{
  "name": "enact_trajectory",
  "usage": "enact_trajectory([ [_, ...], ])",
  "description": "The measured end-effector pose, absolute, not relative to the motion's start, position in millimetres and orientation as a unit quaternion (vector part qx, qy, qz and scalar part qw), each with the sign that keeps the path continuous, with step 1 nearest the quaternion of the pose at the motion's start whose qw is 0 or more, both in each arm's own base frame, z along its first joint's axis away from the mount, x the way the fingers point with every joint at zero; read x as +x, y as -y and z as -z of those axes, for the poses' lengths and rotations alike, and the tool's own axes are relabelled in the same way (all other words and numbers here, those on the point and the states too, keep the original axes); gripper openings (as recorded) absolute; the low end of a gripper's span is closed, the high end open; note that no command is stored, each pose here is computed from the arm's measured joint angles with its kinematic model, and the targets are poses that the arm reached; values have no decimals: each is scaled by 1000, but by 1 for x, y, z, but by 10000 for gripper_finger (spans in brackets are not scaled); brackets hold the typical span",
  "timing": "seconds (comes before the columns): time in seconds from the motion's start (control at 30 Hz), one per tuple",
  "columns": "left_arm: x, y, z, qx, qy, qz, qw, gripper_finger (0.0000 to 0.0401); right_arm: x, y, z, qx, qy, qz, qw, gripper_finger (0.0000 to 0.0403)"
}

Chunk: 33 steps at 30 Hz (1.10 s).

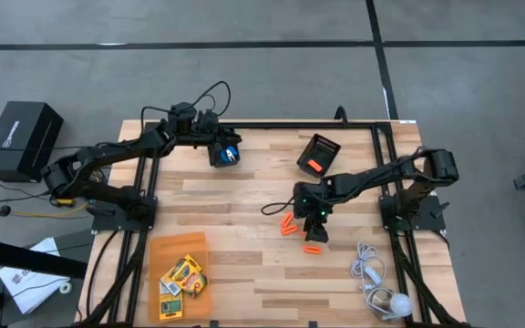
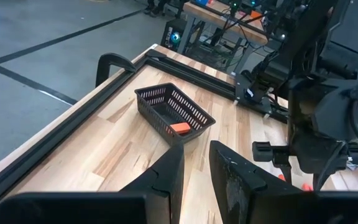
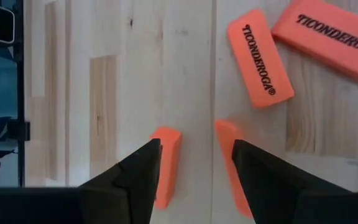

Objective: Pick & Place School Supplies
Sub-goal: Put the orange eraser into the right black bin

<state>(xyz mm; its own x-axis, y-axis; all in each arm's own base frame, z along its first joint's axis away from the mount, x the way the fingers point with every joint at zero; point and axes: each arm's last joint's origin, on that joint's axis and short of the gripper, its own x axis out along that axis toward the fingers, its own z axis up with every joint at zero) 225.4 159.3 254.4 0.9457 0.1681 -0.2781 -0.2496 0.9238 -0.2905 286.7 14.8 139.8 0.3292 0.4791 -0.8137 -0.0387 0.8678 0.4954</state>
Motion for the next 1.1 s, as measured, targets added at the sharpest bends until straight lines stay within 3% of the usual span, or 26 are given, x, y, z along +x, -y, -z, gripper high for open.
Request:
enact_trajectory([
  [1.1,225,-159,-254,-164,-126,-107,973,72,286,-13,-140,225,-560,-148,783,188],
])
